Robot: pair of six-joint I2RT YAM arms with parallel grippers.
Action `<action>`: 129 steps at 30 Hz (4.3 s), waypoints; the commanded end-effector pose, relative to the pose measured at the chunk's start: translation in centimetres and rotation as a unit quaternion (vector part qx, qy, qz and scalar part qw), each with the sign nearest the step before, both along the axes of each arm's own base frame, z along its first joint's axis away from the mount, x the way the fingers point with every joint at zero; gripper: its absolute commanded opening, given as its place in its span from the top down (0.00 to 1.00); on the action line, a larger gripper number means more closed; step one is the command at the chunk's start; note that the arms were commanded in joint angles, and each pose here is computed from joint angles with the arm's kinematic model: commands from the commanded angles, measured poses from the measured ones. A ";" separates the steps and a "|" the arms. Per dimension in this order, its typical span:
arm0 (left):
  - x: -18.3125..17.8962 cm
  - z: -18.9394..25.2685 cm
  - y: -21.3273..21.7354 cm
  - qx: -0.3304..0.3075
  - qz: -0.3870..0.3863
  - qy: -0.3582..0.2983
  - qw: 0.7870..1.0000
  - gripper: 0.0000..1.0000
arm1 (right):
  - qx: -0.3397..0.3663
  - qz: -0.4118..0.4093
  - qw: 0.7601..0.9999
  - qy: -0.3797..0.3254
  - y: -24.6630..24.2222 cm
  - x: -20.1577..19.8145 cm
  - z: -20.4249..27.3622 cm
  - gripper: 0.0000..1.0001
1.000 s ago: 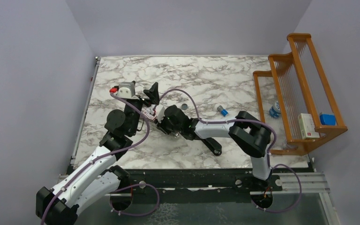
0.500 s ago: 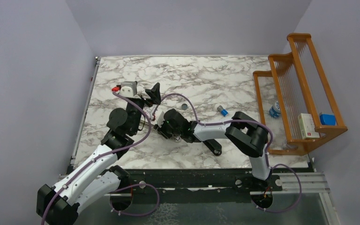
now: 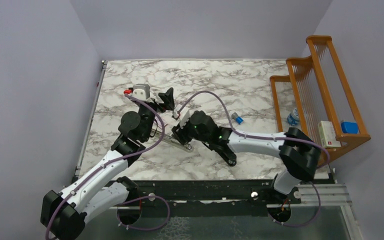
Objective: Load the staples into the stapler
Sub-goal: Place the stapler at the center of the board, then move the stapler to the center of the board, then open the stapler at the center of the board.
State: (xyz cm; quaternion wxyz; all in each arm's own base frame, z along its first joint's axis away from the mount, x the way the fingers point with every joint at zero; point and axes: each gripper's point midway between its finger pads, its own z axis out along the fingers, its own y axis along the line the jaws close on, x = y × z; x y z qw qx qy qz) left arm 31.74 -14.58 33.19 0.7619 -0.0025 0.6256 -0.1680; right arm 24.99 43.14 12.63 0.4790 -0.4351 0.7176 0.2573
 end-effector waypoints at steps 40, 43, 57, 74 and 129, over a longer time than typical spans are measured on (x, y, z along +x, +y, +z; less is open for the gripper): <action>1.9 -2.9 -3.9 0.082 -0.065 0.083 0.991 0.01 | -0.220 -0.229 0.922 0.223 -18.7 -2.7 -8.2 0.72; 2.0 -4.3 -4.3 0.101 -0.076 0.123 0.984 0.01 | -0.219 -0.183 0.942 0.177 -16.7 -0.7 -7.9 0.83; 1.8 -8.9 -3.1 0.065 -0.076 0.261 0.960 0.01 | -0.168 -0.014 0.981 0.092 -7.1 3.9 -7.2 0.50; 0.3 -7.8 -6.0 0.174 -0.246 0.136 0.944 0.01 | 0.067 -0.199 0.976 0.048 -16.0 2.8 5.0 0.35; -6.6 -28.0 -17.1 0.533 -0.654 0.065 0.532 0.53 | 0.127 -0.333 0.912 0.201 -25.2 -0.4 0.2 0.34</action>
